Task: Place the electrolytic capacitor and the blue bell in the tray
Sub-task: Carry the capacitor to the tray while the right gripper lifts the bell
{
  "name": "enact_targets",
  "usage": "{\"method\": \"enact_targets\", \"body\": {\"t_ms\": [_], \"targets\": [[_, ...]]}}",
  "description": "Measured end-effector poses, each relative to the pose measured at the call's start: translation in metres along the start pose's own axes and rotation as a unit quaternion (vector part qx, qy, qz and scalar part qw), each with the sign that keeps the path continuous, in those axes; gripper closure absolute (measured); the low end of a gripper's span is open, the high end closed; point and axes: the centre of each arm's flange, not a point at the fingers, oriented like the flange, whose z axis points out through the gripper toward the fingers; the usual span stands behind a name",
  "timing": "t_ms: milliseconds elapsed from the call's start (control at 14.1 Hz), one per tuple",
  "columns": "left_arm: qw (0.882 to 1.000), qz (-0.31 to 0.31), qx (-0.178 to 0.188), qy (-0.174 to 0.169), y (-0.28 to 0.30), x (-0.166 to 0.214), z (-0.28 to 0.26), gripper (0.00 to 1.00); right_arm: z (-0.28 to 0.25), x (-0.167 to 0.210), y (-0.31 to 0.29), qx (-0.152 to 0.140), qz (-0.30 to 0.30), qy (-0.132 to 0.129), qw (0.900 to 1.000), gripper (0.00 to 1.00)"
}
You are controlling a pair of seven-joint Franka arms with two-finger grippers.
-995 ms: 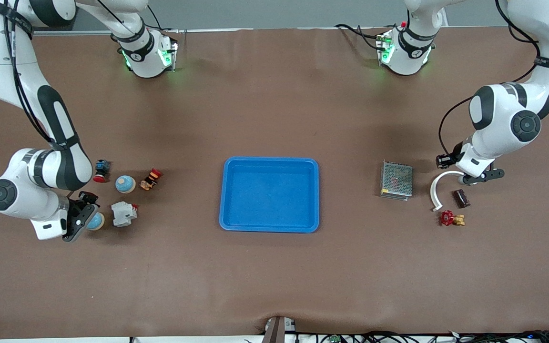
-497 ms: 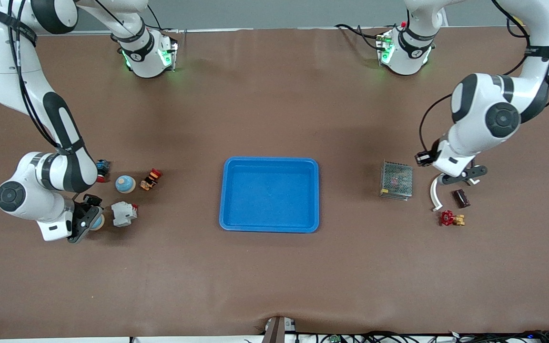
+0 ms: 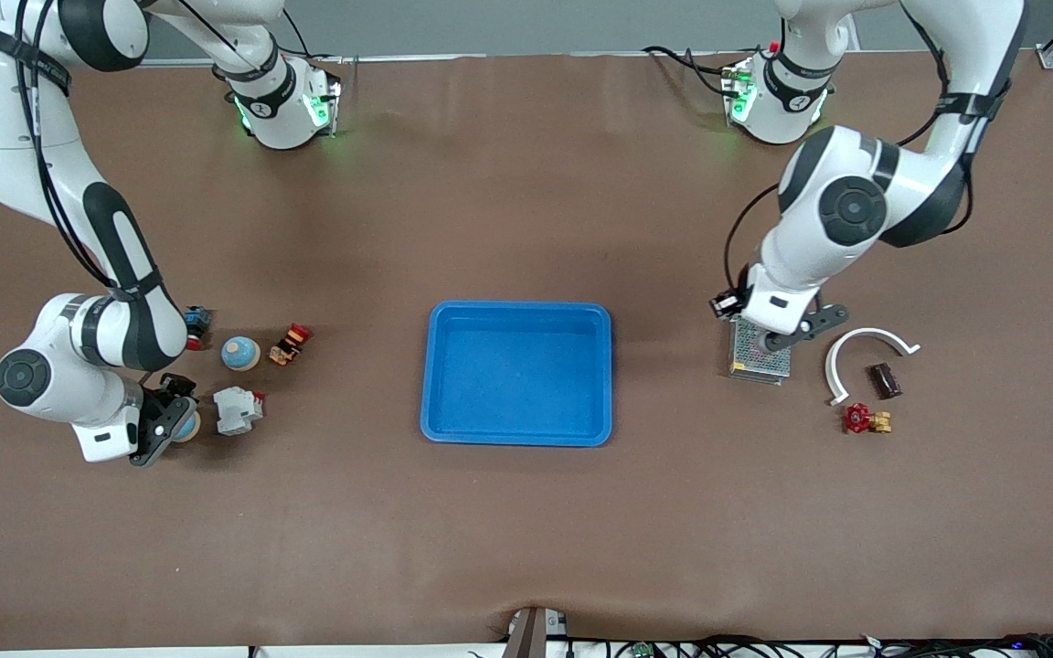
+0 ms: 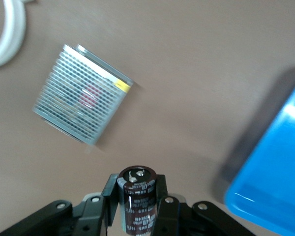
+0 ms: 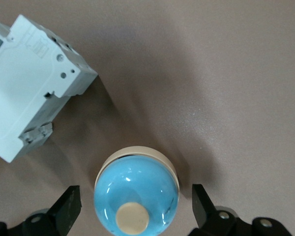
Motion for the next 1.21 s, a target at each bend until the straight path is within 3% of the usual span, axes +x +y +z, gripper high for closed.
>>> {"method": "enact_targets", "body": {"t_ms": [142,355,710,995,1208], "targets": [[0.999,-0.029,-0.012,-0.009,0.036,-0.015,0.003,0.66,0.0,0.0,0.0,0.0,0.0,0.0,1.0,0.04],[0.997,-0.065,-0.029,-0.028,0.086,-0.035,0.01,0.66,-0.002,0.001,0.001,-0.001,0.003,0.003,1.0,0.31],[0.991,-0.116,-0.042,-0.057,0.146,-0.053,0.033,0.66,-0.001,0.001,0.001,0.004,0.009,0.006,1.0,0.31],[0.985,-0.16,-0.028,-0.05,0.178,-0.063,0.065,0.66,-0.03,0.005,0.011,0.058,0.038,0.014,0.997,0.31],[0.981,-0.186,-0.019,-0.048,0.189,-0.059,0.091,0.66,-0.08,0.019,0.023,0.074,0.081,0.009,0.994,0.31]]}}
